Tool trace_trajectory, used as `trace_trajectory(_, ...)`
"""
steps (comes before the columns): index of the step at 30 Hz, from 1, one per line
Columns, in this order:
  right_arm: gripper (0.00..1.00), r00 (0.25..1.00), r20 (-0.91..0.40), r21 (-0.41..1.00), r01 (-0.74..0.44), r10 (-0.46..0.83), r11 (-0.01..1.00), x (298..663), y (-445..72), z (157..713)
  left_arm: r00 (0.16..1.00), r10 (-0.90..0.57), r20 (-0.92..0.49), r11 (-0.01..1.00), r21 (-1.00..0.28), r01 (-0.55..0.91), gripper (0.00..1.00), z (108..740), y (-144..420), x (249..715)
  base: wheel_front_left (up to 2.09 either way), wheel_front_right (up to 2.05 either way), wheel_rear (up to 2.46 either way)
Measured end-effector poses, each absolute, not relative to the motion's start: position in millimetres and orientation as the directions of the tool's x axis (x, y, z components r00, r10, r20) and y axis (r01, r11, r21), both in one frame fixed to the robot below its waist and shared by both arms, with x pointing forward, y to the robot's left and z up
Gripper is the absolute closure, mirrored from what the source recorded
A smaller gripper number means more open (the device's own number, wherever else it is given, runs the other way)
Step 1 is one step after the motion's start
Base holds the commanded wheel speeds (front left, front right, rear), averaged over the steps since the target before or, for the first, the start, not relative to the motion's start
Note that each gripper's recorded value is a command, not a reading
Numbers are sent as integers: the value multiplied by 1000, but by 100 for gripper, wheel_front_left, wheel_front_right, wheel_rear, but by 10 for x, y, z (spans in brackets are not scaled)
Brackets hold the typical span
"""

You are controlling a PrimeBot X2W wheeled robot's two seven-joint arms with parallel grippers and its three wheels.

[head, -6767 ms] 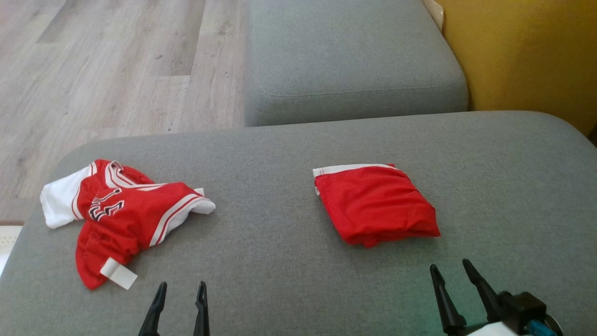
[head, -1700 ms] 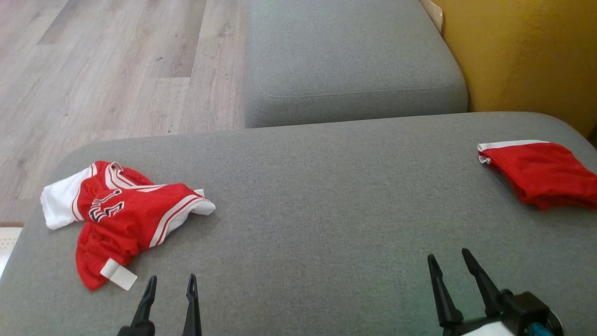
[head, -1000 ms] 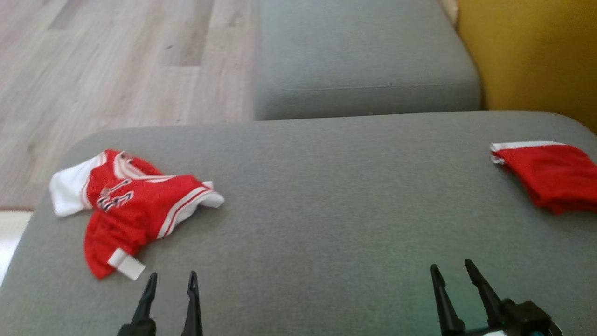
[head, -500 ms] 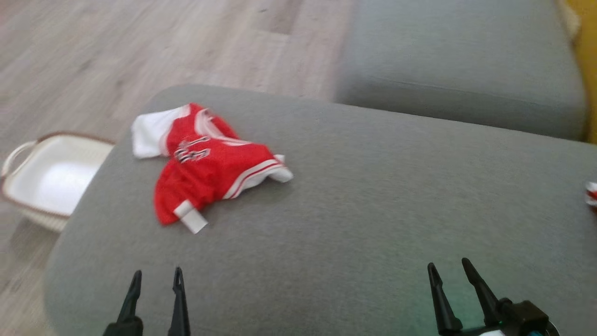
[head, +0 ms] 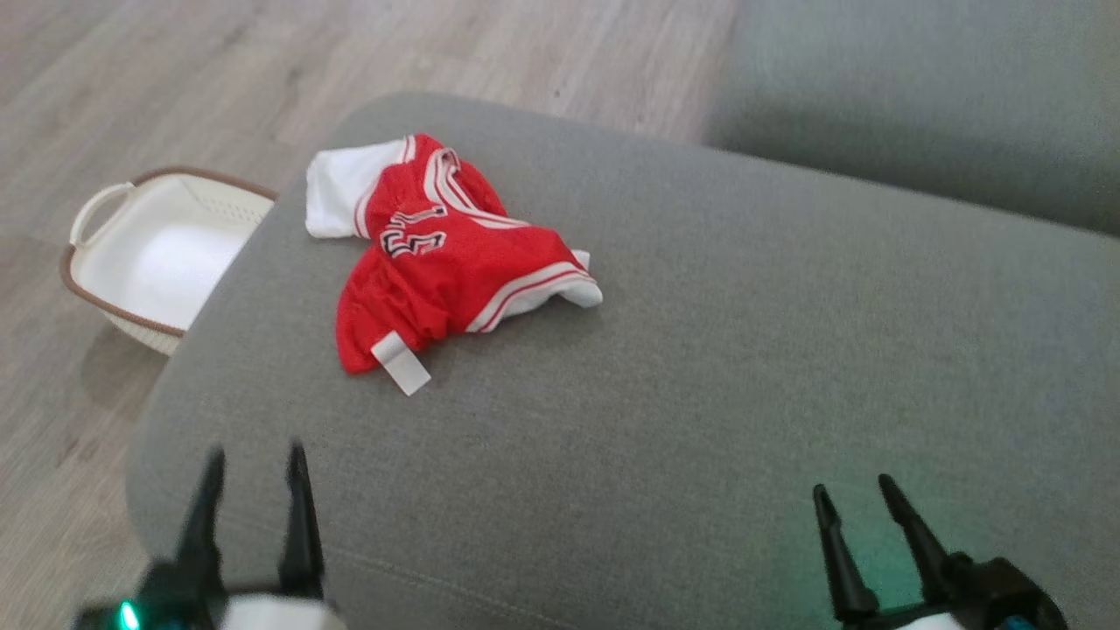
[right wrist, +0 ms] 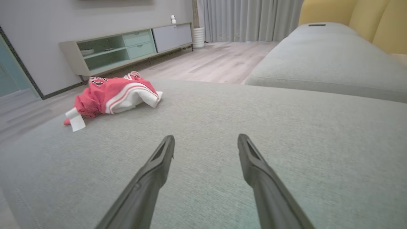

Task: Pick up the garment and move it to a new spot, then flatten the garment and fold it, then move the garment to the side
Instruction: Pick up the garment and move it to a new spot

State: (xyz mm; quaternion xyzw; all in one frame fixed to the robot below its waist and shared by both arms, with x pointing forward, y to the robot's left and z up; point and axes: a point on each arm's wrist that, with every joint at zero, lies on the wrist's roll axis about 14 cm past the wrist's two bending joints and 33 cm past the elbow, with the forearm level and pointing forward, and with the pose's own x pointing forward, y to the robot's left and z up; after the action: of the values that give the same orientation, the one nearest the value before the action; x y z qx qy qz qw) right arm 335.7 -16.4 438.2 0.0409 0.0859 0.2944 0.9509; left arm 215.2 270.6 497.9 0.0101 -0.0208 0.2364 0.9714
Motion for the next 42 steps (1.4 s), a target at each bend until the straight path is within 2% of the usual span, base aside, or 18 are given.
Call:
trace_trajectory(7, 0, 826, -183, 85, -528, 534, 845, 3659, -443, 4192, 907, 295, 300, 935, 106, -339, 0, 5861, 2843, 3103, 0, 0, 0)
trace_trajectory(11, 0, 820, -181, 58, -542, 542, 839, 3886, -494, 4132, 942, 162, 293, 959, 176, -220, 0, 5934, 2778, 3755, 0, 0, 0)
trace_trajectory(16, 0, 817, -213, 17, -545, 536, 838, 4095, -699, 3957, 995, 74, 72, 969, 231, -89, 0, 5523, 2729, 4621, 0, 0, 0)
trace_trajectory(20, 0, 818, -232, 8, -539, 526, 842, 4237, -806, 3809, 981, 96, -166, 980, 186, -65, 0, 5072, 2796, 5159, 0, 0, 0)
trace_trajectory(23, 0, 825, -229, 11, -529, 517, 848, 4348, -847, 3743, 885, 125, -448, 985, 163, -56, 0, 4429, 2826, 5259, 0, 0, 0)
trace_trajectory(26, 0, 828, -239, 16, -519, 507, 855, 4392, -901, 3657, 715, 179, -675, 981, 173, -82, 0, 3808, 2937, 5070, 0, 0, 0)
trace_trajectory(28, 0, 832, -239, 16, -512, 501, 859, 4406, -942, 3626, 634, 189, -750, 981, 173, -87, 0, 3547, 2951, 4966, 0, 0, 0)
trace_trajectory(31, 0, 839, -239, 12, -500, 489, 866, 4447, -998, 3600, 635, 196, -747, 980, 173, -98, 0, 3528, 2989, 5110, 0, 0, 0)
trace_trajectory(32, 0, 841, -240, 11, -497, 485, 868, 4451, -1015, 3593, 651, 198, -732, 980, 171, -106, 100, 3538, 2984, 5163, 0, 0, 0)
trace_trajectory(38, 0, 849, -227, -4, -490, 477, 872, 4465, -1040, 3671, 782, 165, -601, 986, 131, -108, 100, 3706, 2921, 5227, 0, 0, 0)
trace_trajectory(42, 0, 856, -188, 8, -490, 482, 872, 4418, -933, 3854, 874, 122, -470, 991, 100, -85, 100, 4062, 2846, 5297, 0, 0, 0)
